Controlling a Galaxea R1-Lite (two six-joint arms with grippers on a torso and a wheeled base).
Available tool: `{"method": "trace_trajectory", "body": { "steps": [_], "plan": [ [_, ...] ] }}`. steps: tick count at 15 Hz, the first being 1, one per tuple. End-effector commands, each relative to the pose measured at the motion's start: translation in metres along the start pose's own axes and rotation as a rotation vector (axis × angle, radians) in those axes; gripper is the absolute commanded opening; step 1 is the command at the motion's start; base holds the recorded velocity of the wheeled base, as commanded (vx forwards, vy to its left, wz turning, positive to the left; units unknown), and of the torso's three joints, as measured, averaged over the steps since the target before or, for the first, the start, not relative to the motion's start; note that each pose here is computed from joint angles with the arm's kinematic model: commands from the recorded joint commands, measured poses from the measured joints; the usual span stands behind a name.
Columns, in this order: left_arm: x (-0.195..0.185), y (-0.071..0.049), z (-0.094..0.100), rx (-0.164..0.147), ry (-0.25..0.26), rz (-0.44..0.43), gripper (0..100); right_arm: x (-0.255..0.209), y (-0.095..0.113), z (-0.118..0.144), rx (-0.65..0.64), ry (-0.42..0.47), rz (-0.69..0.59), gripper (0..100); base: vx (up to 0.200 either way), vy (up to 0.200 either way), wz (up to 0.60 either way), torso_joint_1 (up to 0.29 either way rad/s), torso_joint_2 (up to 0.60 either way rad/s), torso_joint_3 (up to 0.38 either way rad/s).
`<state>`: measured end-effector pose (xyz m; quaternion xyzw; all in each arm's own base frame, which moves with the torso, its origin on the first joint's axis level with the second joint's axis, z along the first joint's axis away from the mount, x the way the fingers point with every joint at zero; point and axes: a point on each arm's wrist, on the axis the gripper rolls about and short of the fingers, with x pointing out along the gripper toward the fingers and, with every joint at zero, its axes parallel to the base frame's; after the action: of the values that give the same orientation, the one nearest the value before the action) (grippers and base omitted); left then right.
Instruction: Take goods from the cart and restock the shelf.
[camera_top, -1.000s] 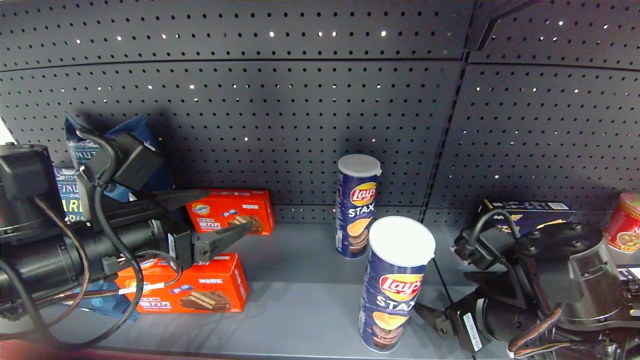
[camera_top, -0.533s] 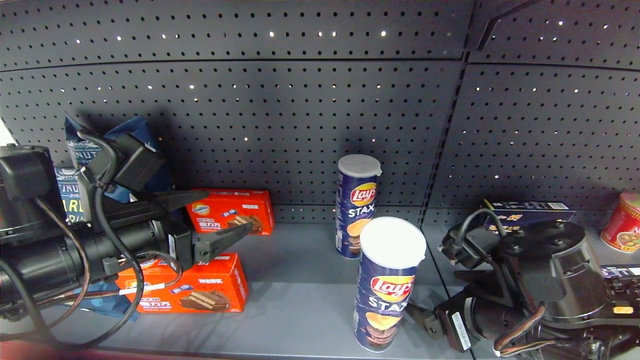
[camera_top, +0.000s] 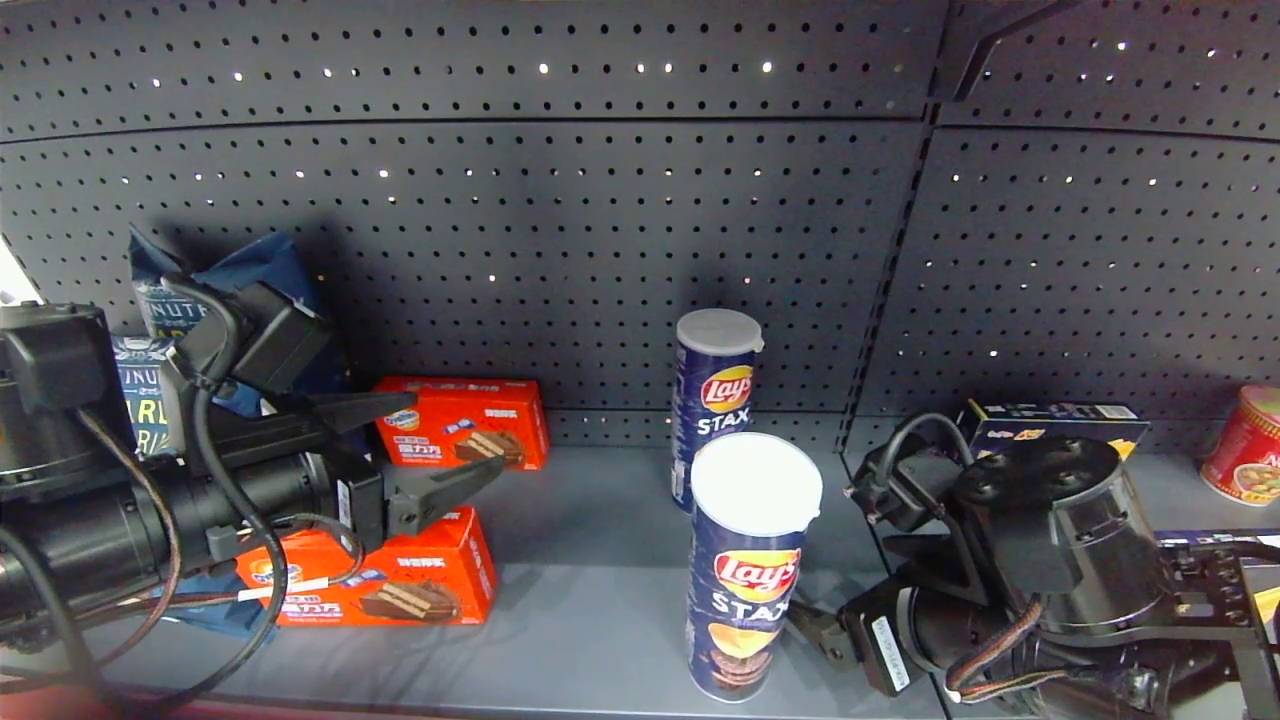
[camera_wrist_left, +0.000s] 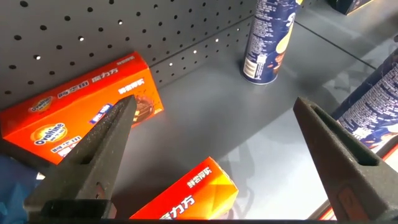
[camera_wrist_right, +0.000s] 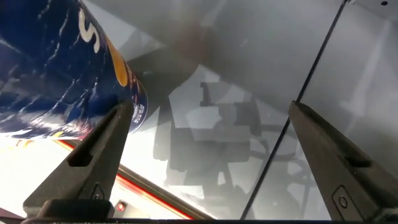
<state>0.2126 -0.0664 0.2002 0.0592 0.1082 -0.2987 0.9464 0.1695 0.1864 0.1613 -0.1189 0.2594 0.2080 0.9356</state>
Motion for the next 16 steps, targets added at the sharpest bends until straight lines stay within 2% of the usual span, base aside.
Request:
{"method": "trace_trajectory", "body": {
  "steps": [1,14,16],
  "plan": [
    [0.0006,0.0003,-0.0007,0.0,0.003,0.001,100,0.0009,0.0003,-0.0002,-0.001,0.003,0.0,100,0.0,0.0,0.0,0.0,0.0,0.0],
    [-0.0003,0.0001,-0.0049,-0.005,0.016,0.001,100,0.0051,0.0032,0.0,-0.005,0.009,0.011,100,0.0,0.0,0.0,0.0,0.0,0.0],
    [-0.0007,0.0001,-0.0042,-0.004,0.013,0.001,100,0.001,-0.0002,0.0042,0.012,-0.02,0.004,100,0.0,0.0,0.0,0.0,0.0,0.0]
  ]
}}
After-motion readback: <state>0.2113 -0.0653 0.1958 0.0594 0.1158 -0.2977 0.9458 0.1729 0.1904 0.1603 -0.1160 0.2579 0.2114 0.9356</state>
